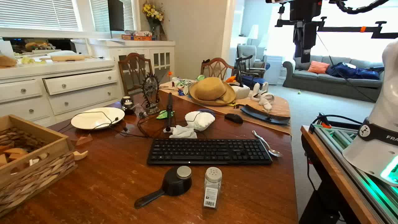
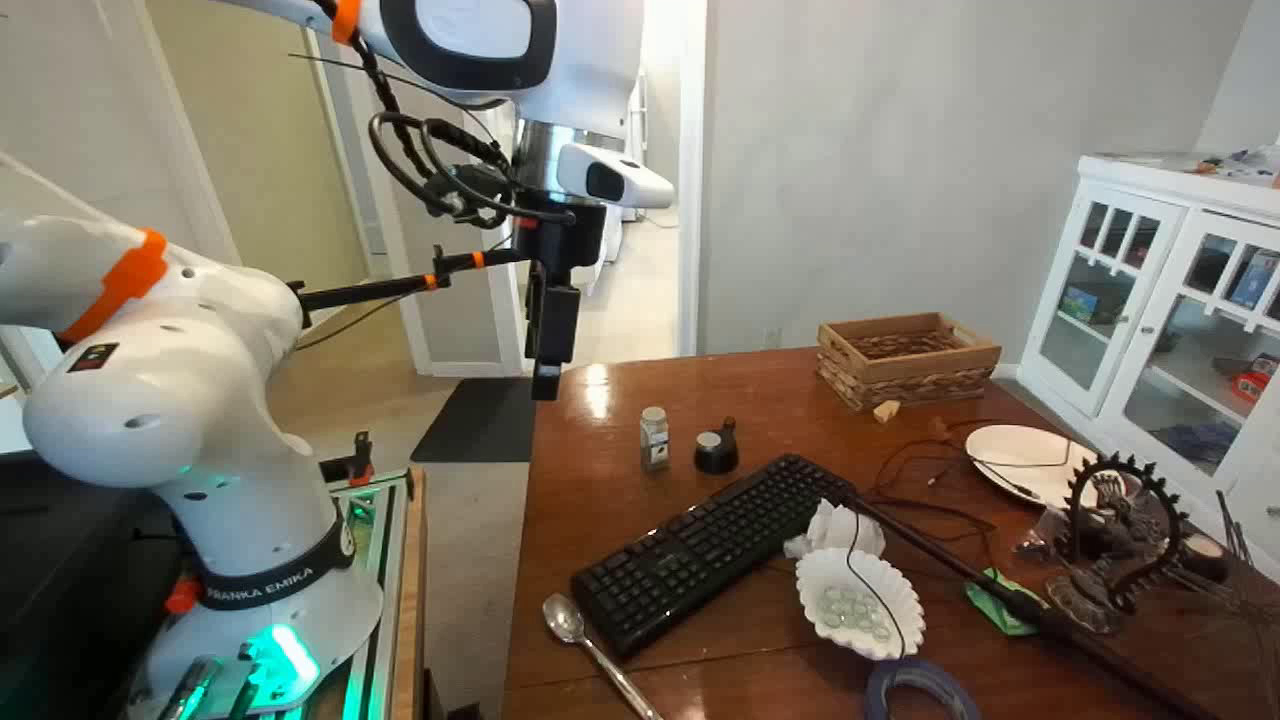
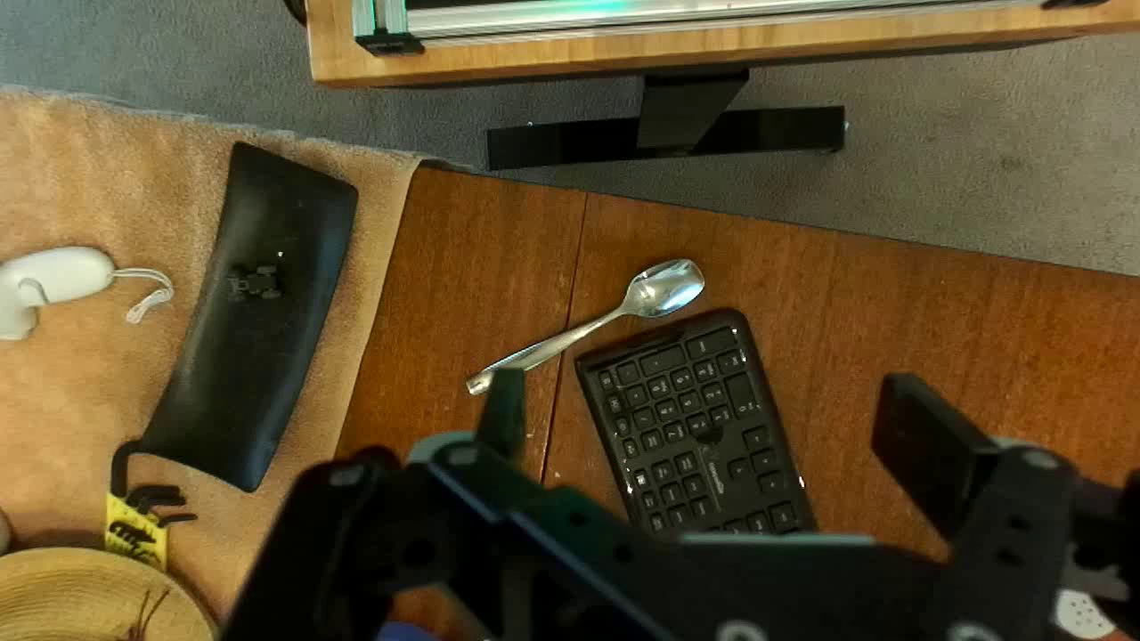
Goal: Put the tape through the bottle
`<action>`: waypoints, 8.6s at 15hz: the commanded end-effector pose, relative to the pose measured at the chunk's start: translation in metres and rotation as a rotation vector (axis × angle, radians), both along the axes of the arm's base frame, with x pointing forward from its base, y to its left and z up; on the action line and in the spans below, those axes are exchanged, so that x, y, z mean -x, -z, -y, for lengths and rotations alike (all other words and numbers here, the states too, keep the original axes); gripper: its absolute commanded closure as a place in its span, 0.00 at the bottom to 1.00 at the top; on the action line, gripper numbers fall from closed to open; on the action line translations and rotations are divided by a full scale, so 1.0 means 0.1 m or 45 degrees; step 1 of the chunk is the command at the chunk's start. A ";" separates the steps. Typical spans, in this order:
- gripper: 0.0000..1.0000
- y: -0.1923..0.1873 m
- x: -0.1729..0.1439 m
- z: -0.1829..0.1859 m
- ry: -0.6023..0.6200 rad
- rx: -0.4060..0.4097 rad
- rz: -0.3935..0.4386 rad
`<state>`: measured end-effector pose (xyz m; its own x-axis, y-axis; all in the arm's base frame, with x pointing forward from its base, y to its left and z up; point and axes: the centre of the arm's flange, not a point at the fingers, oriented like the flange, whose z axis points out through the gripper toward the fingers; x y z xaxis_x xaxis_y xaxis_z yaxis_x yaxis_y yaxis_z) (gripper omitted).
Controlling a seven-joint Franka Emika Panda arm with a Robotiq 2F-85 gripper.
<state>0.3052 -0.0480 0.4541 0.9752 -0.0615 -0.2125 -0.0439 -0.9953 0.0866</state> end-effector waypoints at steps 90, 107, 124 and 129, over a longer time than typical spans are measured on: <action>0.50 3.35 -3.55 2.45 2.243 0.522 0.242; 0.95 2.55 -3.86 2.72 2.368 0.322 0.569; 0.95 1.53 -3.50 2.26 1.956 0.190 0.171; 0.80 1.54 -3.44 2.19 1.839 0.230 0.030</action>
